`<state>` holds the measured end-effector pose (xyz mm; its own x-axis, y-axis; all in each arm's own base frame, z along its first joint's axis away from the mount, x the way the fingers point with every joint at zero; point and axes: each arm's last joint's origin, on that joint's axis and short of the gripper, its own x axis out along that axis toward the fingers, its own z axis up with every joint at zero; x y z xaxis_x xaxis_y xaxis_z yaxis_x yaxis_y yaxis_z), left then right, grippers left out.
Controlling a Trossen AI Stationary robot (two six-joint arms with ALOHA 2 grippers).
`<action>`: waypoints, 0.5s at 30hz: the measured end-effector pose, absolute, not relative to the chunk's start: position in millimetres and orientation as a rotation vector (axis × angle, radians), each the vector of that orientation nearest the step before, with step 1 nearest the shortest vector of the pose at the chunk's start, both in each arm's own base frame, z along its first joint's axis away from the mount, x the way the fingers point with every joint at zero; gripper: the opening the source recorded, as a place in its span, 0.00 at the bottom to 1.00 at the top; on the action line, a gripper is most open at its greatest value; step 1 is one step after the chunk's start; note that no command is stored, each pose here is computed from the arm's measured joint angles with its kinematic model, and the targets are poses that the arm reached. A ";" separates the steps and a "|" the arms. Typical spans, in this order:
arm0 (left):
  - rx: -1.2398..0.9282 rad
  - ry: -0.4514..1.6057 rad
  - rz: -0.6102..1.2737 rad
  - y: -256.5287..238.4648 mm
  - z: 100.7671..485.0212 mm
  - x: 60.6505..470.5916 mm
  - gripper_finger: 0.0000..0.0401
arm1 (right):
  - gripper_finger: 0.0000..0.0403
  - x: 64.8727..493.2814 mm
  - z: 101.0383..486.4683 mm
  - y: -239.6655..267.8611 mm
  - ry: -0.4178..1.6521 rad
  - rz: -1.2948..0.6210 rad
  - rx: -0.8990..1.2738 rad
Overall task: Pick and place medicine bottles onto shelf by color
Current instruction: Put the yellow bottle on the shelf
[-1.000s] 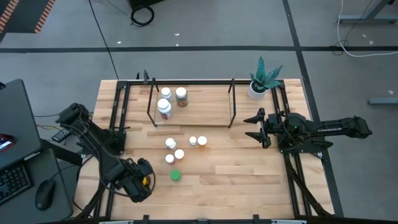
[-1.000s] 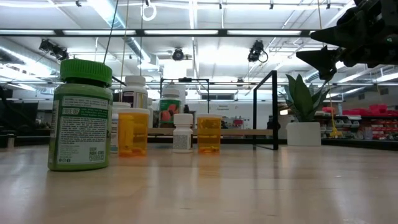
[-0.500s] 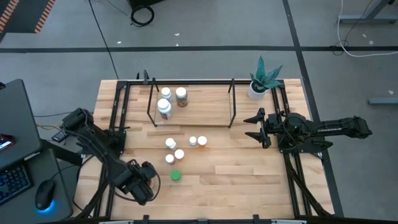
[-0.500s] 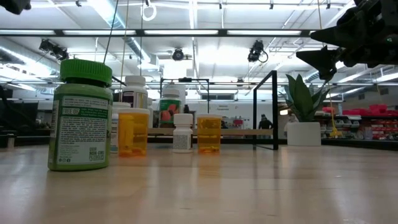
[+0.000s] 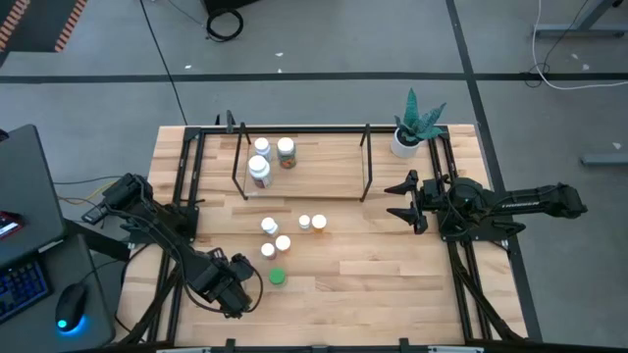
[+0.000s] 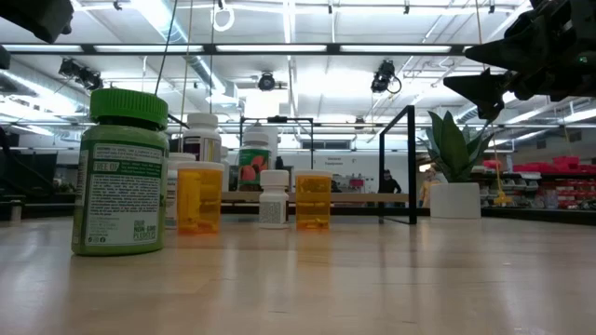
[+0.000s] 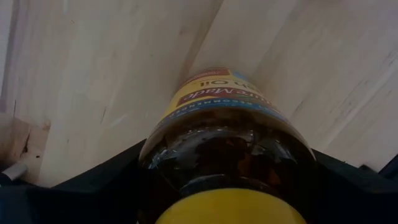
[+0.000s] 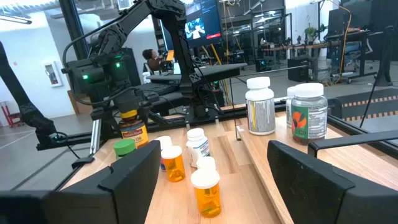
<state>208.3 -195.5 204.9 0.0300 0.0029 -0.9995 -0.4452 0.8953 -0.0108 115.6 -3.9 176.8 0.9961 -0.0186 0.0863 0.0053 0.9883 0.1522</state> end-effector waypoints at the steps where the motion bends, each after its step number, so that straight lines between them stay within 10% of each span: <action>1: -0.365 1.511 0.359 -195.1 204.9 208.7 0.82 | 0.75 115.6 176.7 -3.9 -0.087 -0.012 0.153; 15: -0.308 1.561 0.362 -174.6 232.5 216.1 0.82 | 0.75 115.6 176.7 -3.9 -0.087 -0.012 0.153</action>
